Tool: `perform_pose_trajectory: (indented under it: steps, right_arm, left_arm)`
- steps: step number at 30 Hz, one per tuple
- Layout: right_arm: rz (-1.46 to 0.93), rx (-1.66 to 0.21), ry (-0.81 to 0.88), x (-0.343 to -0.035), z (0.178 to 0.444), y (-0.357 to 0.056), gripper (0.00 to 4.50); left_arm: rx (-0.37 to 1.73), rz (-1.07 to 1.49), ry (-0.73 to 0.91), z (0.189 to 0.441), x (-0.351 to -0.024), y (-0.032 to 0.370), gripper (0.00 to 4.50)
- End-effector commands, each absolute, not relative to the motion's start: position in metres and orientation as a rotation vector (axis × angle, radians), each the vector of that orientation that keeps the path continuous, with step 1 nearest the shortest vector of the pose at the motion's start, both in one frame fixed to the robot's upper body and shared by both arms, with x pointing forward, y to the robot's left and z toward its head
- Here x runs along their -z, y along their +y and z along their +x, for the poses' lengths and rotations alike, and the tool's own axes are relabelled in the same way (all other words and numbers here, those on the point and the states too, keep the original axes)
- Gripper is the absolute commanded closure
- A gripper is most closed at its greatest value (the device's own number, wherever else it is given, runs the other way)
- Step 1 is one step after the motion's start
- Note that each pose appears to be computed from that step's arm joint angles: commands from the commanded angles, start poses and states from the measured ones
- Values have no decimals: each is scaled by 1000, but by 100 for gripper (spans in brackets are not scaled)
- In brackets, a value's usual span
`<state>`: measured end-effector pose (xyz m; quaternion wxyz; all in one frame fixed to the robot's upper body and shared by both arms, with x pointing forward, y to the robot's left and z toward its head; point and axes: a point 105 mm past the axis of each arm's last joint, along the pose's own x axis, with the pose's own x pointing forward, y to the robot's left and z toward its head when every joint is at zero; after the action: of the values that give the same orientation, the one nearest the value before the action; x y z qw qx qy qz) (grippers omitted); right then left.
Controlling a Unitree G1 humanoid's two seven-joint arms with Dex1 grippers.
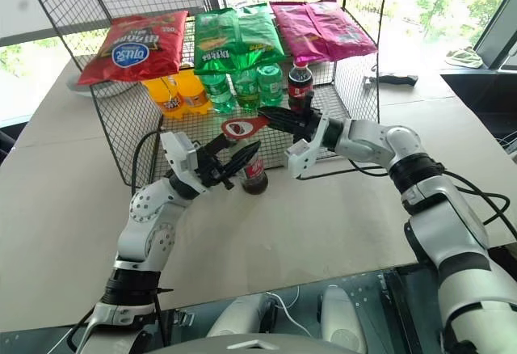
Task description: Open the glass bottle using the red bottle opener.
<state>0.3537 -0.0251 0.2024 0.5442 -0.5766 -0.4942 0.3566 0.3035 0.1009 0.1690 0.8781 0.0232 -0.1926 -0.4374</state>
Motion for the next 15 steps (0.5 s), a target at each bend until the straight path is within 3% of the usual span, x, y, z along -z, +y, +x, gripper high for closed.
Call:
perform_pose_trajectory:
  steps: [1, 15]
  right_arm:
    - [-1439, -801, -1213, -220, 359, -27, 450]
    - [-1484, -677, -1281, -238, 366, -35, 450]
  left_arm:
    - [945, 55, -297, 305, -145, 91, 248]
    - [946, 54, -295, 306, -144, 91, 248]
